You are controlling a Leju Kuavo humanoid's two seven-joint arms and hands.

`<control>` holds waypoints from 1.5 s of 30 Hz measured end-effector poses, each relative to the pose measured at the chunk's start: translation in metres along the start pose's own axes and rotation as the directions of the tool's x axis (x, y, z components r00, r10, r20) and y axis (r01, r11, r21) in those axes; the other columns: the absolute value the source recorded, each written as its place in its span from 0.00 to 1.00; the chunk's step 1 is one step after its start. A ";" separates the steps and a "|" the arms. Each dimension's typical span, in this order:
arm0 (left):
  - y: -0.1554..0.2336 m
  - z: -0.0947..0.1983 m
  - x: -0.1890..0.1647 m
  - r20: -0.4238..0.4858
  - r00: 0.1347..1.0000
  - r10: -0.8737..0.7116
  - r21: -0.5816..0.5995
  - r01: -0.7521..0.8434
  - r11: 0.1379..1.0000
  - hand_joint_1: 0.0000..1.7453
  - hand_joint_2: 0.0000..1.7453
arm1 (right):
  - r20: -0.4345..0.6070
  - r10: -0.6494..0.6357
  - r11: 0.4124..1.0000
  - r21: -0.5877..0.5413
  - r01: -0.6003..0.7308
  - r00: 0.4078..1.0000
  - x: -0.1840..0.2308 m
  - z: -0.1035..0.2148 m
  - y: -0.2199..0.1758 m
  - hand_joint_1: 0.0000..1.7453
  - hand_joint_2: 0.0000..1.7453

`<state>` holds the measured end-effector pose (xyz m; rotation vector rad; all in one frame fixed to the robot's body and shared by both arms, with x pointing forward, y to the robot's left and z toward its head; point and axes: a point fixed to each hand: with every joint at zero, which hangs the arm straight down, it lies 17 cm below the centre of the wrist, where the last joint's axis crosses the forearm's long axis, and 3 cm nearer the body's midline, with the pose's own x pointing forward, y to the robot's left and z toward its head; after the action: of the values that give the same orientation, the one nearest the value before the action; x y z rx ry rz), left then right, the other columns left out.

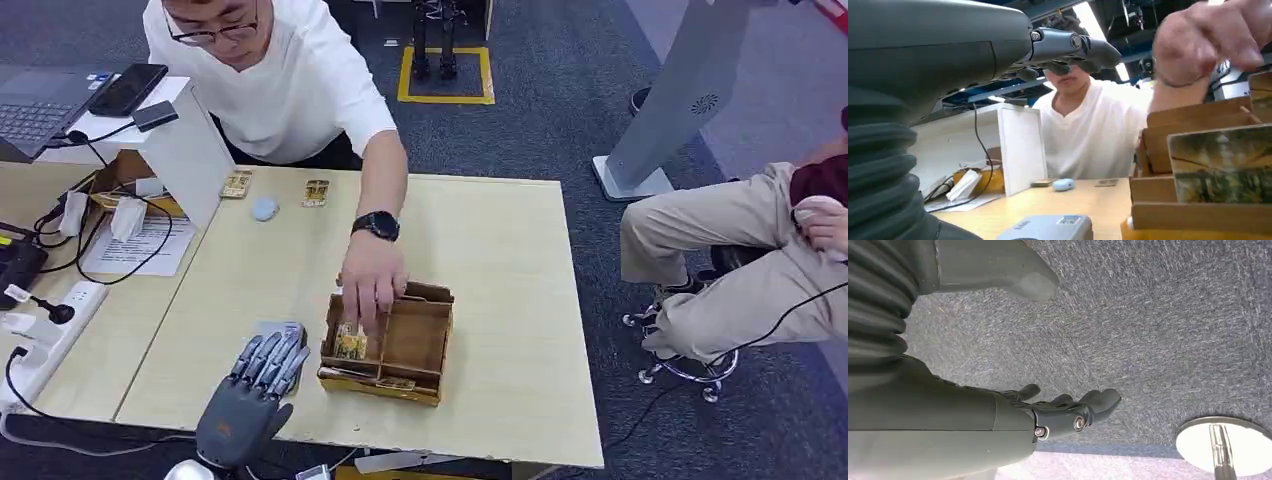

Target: Pass the card to the sensor for recognition and then transmit it.

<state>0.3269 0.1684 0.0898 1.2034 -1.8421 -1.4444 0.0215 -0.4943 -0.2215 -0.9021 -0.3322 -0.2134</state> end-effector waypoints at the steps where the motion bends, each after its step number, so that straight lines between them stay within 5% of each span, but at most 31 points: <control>1: -0.002 0.000 0.003 0.009 1.000 0.003 -0.009 -0.003 1.000 0.00 1.00 | 0.000 0.001 1.000 0.000 -0.001 1.000 0.000 0.000 0.000 0.00 1.00; 18: 0.001 -0.006 0.051 0.093 0.964 0.248 -0.036 -0.245 0.969 0.00 1.00 | 0.000 -0.002 1.000 -0.006 0.002 1.000 0.000 -0.002 -0.003 0.00 1.00; 45: 0.009 -0.011 0.063 0.119 0.951 0.287 -0.022 -0.286 0.958 0.00 1.00 | 0.014 0.012 1.000 0.001 -0.012 1.000 0.004 -0.002 -0.002 0.00 1.00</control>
<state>0.3028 0.1084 0.0939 0.8181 -1.9976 -1.3801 0.0251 -0.4973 -0.2203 -0.9043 -0.3399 -0.1962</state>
